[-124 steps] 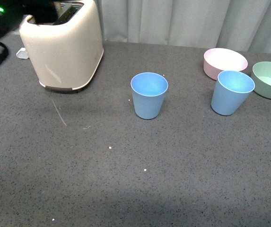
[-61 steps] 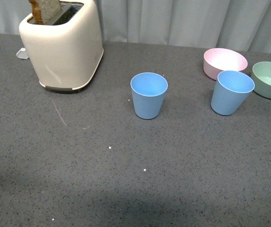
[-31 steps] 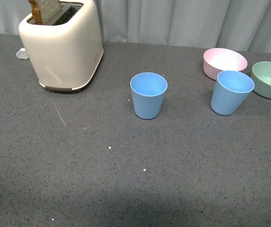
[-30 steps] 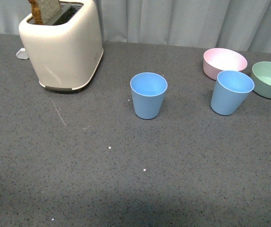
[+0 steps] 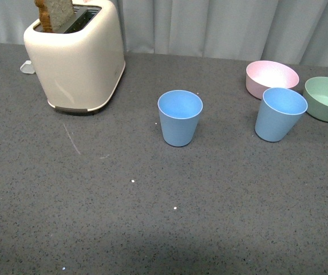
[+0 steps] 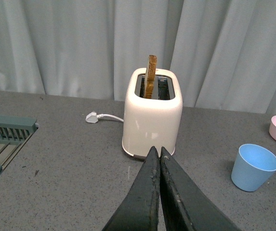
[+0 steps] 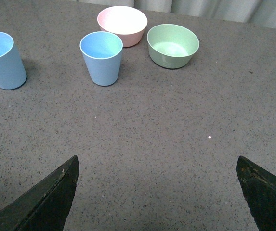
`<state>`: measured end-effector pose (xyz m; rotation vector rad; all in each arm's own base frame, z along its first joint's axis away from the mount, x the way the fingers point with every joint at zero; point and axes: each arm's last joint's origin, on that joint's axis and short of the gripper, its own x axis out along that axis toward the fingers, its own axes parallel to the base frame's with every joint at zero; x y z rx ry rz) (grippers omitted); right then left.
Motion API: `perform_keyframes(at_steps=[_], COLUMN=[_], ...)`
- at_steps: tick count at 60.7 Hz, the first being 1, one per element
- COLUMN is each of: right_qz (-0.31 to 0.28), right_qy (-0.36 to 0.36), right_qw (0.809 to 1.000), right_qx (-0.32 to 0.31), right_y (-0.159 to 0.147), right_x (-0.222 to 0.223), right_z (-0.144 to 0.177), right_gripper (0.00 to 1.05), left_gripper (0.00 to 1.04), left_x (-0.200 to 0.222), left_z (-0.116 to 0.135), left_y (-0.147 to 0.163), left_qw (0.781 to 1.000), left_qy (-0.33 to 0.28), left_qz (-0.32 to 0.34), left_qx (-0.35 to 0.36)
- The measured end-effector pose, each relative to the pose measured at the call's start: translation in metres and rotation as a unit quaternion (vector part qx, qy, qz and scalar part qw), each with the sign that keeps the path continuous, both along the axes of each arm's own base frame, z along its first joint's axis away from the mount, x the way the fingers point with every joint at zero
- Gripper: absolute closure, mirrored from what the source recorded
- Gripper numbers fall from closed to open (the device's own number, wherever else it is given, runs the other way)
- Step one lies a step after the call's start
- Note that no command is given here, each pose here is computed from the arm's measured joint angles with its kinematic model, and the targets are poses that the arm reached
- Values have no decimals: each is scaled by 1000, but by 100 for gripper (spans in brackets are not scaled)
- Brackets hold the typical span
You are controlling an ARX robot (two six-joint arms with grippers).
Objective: Stack blue cups with both arms
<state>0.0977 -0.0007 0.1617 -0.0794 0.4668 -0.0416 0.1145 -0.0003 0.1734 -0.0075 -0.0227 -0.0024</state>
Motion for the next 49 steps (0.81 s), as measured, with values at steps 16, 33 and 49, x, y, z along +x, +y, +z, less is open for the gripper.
perform_keyframes(at_steps=[16,33,49], right_qz=[0,0,0], right_qy=[0,0,-106], right_qw=[1000,1000,993], right_qx=[0,0,-48], right_y=[0,0,0], right_x=[0,0,2], right_z=[0,0,1], right_gripper=[10,10,10], left_gripper=[101,101,76], left_x=[-5,-18,-18], left_z=[0,-3,-3], left_y=[0,0,0], left_qw=[1000,1000,1000], left_qy=[0,2,3], left_qz=[0,0,0], left_qx=[0,0,0])
